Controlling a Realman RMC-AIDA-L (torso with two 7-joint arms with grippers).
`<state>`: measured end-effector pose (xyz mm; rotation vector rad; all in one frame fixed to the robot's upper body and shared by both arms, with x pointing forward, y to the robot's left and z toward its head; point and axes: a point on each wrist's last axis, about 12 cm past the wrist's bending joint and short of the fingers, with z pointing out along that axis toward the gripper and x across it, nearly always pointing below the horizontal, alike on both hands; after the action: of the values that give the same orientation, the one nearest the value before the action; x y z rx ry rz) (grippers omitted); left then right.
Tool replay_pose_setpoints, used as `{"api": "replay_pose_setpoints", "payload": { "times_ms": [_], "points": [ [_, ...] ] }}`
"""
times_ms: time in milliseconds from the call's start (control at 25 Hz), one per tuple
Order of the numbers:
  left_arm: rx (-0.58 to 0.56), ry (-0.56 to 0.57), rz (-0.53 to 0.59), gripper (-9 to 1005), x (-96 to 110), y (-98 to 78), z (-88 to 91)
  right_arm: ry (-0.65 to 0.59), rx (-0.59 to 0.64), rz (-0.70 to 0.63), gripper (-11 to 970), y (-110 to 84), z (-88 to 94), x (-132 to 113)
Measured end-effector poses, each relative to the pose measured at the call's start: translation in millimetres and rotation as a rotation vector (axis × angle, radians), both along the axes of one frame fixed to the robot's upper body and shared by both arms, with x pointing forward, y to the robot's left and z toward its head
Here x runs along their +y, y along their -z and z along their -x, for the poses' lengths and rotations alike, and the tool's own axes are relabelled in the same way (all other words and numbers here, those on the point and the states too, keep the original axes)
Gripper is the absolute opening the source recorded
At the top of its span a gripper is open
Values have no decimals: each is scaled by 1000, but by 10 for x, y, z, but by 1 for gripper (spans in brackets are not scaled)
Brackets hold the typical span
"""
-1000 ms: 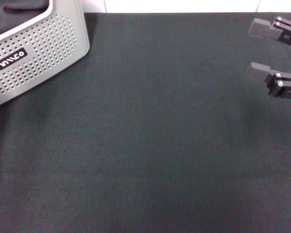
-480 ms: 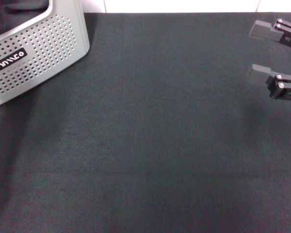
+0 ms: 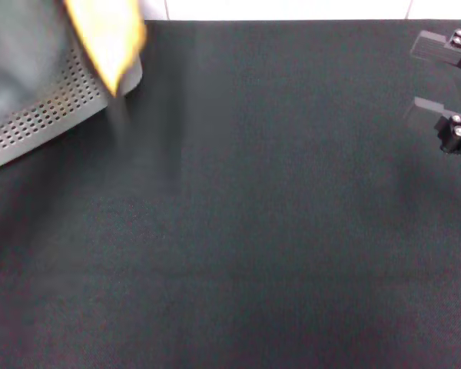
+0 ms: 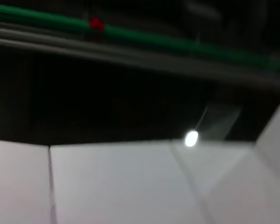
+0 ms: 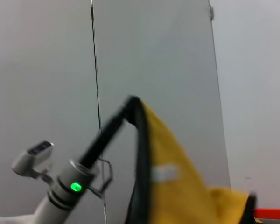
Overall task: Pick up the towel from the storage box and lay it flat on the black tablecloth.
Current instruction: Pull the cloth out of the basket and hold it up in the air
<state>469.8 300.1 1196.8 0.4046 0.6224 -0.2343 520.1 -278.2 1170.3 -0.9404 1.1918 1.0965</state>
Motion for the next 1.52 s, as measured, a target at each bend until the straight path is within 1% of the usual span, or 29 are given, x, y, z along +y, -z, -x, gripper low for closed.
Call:
{"api": "replay_pose_setpoints", "payload": {
  "times_ms": [40, 120, 200, 280, 400, 600, 720, 760, 800, 880, 960, 1120, 1200, 1320, 1400, 1520],
  "points": [
    [-3, 95, 42, 4, 43, -68, 58, 0, -3, 0, 860, 5, 0, 1],
    [-3, 229, 94, 4, 118, -157, 115, 1, -7, 1, 860, 9, 2, 0],
    [7, 345, 139, 4, 191, -222, 133, 2, -8, 1, 860, 11, 6, -3],
    [21, 421, 179, 4, 254, -243, 120, 0, -8, 0, 860, 14, 9, -4],
    [38, 488, 219, 4, 288, -193, 85, -16, -8, -8, 860, 25, 16, 10],
    [47, 528, 251, 4, 259, -86, 37, -30, -11, -15, 860, 24, 29, 20],
    [70, 552, 254, 4, 206, -28, -5, -35, -10, -16, 859, 25, 31, 31],
    [90, 567, 225, 4, 154, -14, -45, -37, -9, -16, 859, 24, 29, 36],
    [90, 567, 225, 4, 154, -14, -45, -37, -9, -16, 859, 24, 29, 36],
    [105, 581, 192, 4, 104, -12, -88, -42, -9, -16, 859, 19, 22, 49],
    [111, 584, 182, 4, 61, -8, -141, -48, -9, -14, 859, 15, 14, 65],
    [147, 608, 156, 4, -81, 8, -317, -60, -3, -25, 860, 16, -16, 112],
    [172, 616, 120, 4, -172, 5, -416, -76, 2, -34, 860, 11, -41, 161],
    [203, 590, 69, 4, -289, 31, -534, -142, 6, -29, 860, -2, -79, 307],
    [202, 575, 58, 4, -350, 43, -585, -202, 7, -17, 860, -8, -103, 442],
    [189, 574, 58, 4, -393, 27, -623, -247, 8, -1, 860, -8, -113, 549]
  ]
}}
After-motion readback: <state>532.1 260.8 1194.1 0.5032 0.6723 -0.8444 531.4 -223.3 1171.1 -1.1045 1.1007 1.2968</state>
